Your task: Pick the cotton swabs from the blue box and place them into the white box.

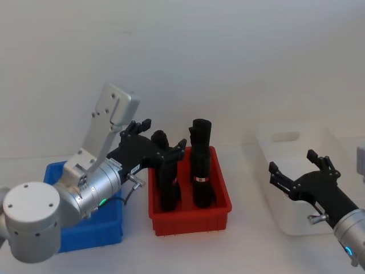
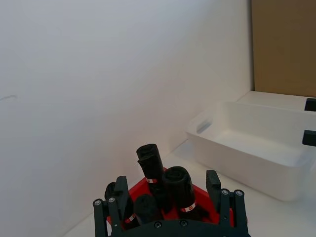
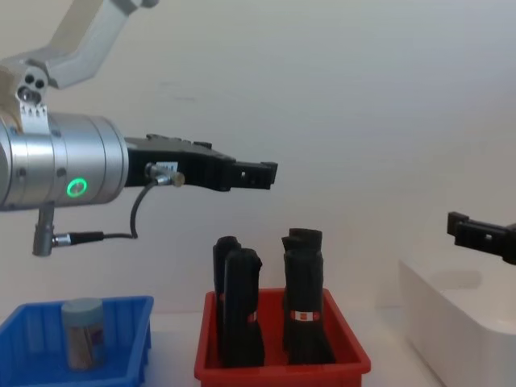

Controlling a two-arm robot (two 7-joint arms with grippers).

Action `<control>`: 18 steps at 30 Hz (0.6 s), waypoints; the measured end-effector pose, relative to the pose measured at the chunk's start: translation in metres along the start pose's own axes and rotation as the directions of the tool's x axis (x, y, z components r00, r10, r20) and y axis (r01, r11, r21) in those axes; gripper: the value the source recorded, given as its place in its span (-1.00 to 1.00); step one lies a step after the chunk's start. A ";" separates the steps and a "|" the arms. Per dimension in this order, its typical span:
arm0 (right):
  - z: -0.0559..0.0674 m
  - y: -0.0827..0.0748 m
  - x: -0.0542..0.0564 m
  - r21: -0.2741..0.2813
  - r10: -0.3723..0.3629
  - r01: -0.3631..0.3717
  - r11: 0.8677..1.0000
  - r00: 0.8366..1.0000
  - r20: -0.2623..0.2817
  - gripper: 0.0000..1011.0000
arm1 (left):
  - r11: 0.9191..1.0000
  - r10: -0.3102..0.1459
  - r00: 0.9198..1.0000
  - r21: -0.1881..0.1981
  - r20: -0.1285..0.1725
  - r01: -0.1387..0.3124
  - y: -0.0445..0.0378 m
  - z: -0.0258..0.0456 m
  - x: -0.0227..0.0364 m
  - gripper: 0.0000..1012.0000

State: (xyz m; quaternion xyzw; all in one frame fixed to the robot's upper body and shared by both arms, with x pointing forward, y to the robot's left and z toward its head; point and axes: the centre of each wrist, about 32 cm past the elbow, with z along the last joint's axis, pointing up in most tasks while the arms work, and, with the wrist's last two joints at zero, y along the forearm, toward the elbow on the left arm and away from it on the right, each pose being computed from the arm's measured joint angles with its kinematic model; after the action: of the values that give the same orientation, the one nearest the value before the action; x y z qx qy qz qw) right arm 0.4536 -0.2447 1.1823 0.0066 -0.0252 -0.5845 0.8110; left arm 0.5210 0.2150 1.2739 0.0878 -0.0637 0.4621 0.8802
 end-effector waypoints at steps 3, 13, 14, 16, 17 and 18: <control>0.004 -0.003 -0.005 0.011 0.010 -0.010 1.000 1.000 0.005 0.98 | 1.000 0.024 1.000 -0.017 0.009 -0.023 0.0003 -0.0079 -0.0048 0.97; 0.007 -0.007 -0.010 0.020 0.019 -0.019 1.000 1.000 0.009 0.98 | 0.993 0.097 0.995 -0.072 0.030 -0.094 0.0026 -0.0337 -0.0215 0.97; 0.007 -0.007 -0.010 0.021 0.019 -0.019 1.000 1.000 0.009 0.98 | 0.992 0.103 0.994 -0.077 0.031 -0.100 0.0028 -0.0356 -0.0228 0.97; 0.007 -0.007 -0.010 0.021 0.019 -0.019 1.000 1.000 0.009 0.98 | 0.989 0.119 0.992 -0.091 0.034 -0.115 0.0036 -0.0412 -0.0268 0.98; 0.007 -0.007 -0.010 0.021 0.019 -0.019 1.000 1.000 0.009 0.98 | 0.988 0.124 0.992 -0.096 0.035 -0.120 0.0039 -0.0432 -0.0282 0.98; 0.007 -0.007 -0.010 0.021 0.019 -0.019 1.000 1.000 0.009 0.98 | 0.987 0.129 0.991 -0.099 0.035 -0.125 0.0042 -0.0452 -0.0296 0.98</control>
State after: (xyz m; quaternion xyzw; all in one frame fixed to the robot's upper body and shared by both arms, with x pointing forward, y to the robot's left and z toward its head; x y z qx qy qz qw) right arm 0.4433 -0.2371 1.1887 0.0122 -0.0351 -0.5766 0.8161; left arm 0.5022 0.2033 1.2244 0.0503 -0.1099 0.5118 0.8506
